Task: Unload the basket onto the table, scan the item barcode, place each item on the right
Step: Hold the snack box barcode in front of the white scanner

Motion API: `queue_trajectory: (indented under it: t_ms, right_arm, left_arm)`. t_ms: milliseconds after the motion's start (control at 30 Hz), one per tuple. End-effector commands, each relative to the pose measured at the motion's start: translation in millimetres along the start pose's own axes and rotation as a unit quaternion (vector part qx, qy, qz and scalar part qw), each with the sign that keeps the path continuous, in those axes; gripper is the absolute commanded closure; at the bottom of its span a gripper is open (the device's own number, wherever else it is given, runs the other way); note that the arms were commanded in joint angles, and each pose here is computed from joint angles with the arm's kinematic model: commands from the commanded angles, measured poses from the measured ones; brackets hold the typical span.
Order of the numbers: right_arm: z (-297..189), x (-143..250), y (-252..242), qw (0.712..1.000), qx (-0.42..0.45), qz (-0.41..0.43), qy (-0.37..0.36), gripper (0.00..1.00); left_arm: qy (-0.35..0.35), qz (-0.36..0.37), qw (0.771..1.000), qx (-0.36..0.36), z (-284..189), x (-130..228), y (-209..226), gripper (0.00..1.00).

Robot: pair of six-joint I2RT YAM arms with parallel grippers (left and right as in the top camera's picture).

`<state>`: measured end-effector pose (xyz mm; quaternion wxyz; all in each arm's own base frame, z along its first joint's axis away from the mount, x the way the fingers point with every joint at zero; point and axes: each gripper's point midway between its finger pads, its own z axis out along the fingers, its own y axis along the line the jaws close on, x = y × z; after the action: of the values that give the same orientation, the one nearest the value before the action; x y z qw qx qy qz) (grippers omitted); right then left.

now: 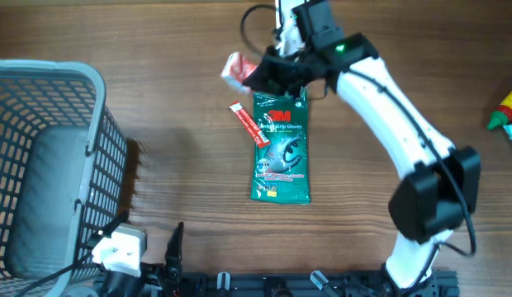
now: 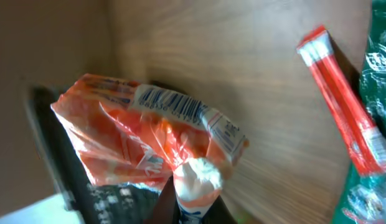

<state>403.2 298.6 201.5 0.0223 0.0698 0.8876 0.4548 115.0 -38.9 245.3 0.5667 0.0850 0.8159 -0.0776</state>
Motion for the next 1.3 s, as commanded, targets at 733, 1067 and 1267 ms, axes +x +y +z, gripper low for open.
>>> queue_trajectory:
  t_ms: [733,1067,1267]
  right_arm:
    - [-8.0,-230.9,-99.2,0.898,-0.263,0.303,-0.177,0.95]
    - [14.5,-226.9,-80.4,0.919,-0.235,0.251,-0.192,0.95]
    - [-0.2,-220.7,-94.2,0.96,-0.125,0.154,-0.2,0.95]
  left_arm:
    - [-0.007,0.001,1.0,0.005,-1.7,-2.0,-2.4,0.0]
    - [-0.007,0.001,1.0,0.005,-1.7,-2.0,-2.4,0.0]
    - [-0.007,0.001,1.0,0.005,-1.7,-2.0,-2.4,0.0]
